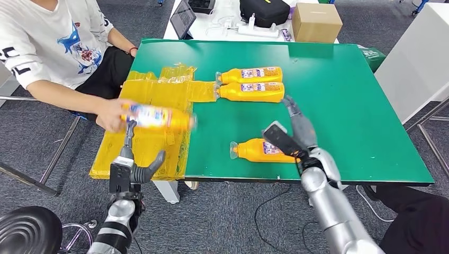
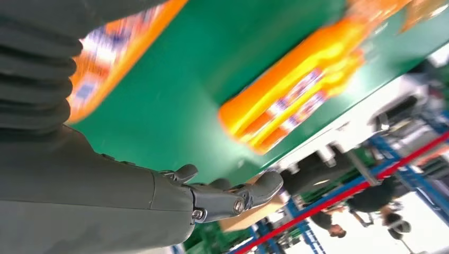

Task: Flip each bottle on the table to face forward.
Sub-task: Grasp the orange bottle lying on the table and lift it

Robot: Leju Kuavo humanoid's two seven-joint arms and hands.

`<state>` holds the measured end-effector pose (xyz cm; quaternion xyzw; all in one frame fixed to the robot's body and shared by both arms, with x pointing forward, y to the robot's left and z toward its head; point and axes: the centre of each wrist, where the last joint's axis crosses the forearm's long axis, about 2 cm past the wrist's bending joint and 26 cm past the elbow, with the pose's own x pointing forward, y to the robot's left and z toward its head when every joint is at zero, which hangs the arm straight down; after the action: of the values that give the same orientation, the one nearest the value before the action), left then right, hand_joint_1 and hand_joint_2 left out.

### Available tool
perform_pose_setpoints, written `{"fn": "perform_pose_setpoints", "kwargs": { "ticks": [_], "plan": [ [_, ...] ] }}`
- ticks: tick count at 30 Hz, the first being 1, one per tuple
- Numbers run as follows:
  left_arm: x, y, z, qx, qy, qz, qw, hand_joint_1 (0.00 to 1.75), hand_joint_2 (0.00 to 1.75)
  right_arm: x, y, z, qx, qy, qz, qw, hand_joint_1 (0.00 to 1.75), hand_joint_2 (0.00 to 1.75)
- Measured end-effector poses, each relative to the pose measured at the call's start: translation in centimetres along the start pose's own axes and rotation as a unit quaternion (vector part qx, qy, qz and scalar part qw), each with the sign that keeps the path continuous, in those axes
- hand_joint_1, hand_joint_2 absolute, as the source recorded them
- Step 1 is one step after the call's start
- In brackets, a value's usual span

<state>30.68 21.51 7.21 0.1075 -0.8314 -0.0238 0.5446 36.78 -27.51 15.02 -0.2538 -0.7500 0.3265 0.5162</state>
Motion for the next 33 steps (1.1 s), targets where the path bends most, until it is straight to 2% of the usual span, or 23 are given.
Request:
{"fn": "perform_pose_setpoints", "kwargs": {
  "ticks": [6,11,14,24,29,33],
  "plan": [
    [0.0,-0.5,0.6,-0.007,0.01,0.012,1.0,0.0,1.75,-2.0,-2.0,-1.1,0.014,0.032,0.042,0.998,0.0,1.75],
    [0.0,-0.7,0.7,-0.013,0.013,0.018,1.0,0.0,1.75,-3.3,-3.1,-2.5,0.061,0.064,0.054,0.995,0.0,1.75],
    [-0.1,-0.9,0.7,-0.019,0.013,0.022,1.0,0.0,1.75,-4.0,-2.9,-2.9,0.105,0.071,0.037,0.991,0.0,1.75],
    [-0.3,-2.3,-0.5,-0.05,0.005,0.042,0.998,0.0,1.75,-5.1,-0.8,-2.8,0.259,0.013,-0.067,0.963,0.0,1.75],
    [-0.2,-3.1,-1.0,-0.063,0.007,0.05,0.997,0.0,1.75,-5.6,-1.4,-2.8,0.306,-0.022,-0.086,0.948,0.0,1.75],
    [-0.2,-3.4,-1.1,-0.066,0.01,0.055,0.996,0.0,1.75,-6.2,-2.2,-2.6,0.323,-0.015,-0.079,0.943,0.0,1.75]
  ]
}}
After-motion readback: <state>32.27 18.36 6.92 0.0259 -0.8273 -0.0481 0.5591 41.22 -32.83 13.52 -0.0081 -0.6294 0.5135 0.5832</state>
